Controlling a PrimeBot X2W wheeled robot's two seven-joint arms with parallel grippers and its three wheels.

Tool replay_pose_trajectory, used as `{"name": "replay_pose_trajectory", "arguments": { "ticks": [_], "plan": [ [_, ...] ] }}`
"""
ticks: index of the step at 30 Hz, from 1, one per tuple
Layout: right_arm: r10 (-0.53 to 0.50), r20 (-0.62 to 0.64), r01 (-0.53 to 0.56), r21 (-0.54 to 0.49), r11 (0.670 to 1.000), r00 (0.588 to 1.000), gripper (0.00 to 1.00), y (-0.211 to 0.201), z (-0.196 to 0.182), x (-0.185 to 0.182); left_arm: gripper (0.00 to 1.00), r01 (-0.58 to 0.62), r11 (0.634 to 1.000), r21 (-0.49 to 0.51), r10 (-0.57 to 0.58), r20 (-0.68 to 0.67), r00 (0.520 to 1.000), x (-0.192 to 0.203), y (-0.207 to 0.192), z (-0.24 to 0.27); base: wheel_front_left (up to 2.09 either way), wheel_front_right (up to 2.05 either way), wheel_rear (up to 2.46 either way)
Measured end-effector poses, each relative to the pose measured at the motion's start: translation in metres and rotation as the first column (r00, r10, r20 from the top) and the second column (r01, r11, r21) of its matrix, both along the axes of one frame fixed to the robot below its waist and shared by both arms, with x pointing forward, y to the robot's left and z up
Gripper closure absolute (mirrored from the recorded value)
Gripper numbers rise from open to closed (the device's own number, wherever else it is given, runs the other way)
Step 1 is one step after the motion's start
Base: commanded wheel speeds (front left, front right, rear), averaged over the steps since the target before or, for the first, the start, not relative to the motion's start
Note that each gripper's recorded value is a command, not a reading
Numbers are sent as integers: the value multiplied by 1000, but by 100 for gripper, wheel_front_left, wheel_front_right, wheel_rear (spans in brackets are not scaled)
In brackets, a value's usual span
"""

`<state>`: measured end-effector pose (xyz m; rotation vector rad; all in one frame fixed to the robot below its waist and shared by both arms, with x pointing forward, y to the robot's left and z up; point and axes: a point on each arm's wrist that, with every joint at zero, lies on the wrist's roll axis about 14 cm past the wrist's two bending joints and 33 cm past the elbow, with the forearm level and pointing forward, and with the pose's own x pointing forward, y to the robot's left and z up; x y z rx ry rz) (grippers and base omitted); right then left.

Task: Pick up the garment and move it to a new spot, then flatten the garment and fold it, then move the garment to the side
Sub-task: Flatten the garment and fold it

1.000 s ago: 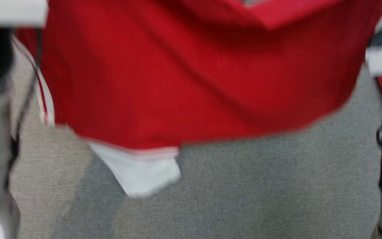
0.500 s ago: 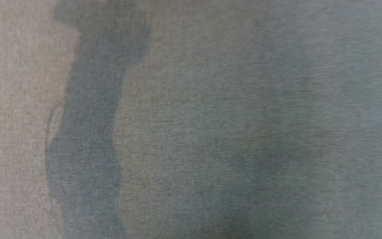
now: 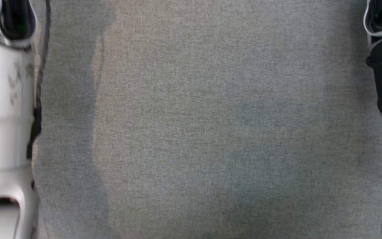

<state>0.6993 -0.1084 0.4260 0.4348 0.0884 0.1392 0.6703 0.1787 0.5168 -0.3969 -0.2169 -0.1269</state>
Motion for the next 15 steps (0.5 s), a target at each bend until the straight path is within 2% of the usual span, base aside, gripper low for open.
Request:
{"name": "replay_pose_trajectory", "arguments": {
  "ticks": [7, 15],
  "plan": [
    [-3, 2, 3, 55, 998, 1000, 100, -11, -3, -22, 100, 24, 995, -98, -20, 48, 999, -49, -1, 0, 0, 0, 0],
    [16, 14, -18, 137, 990, 1000, 100, -13, -2, -66, 100, 27, 986, -162, -24, 24, 999, -116, -5, -9, 0, 0, 0]
  ]
}}
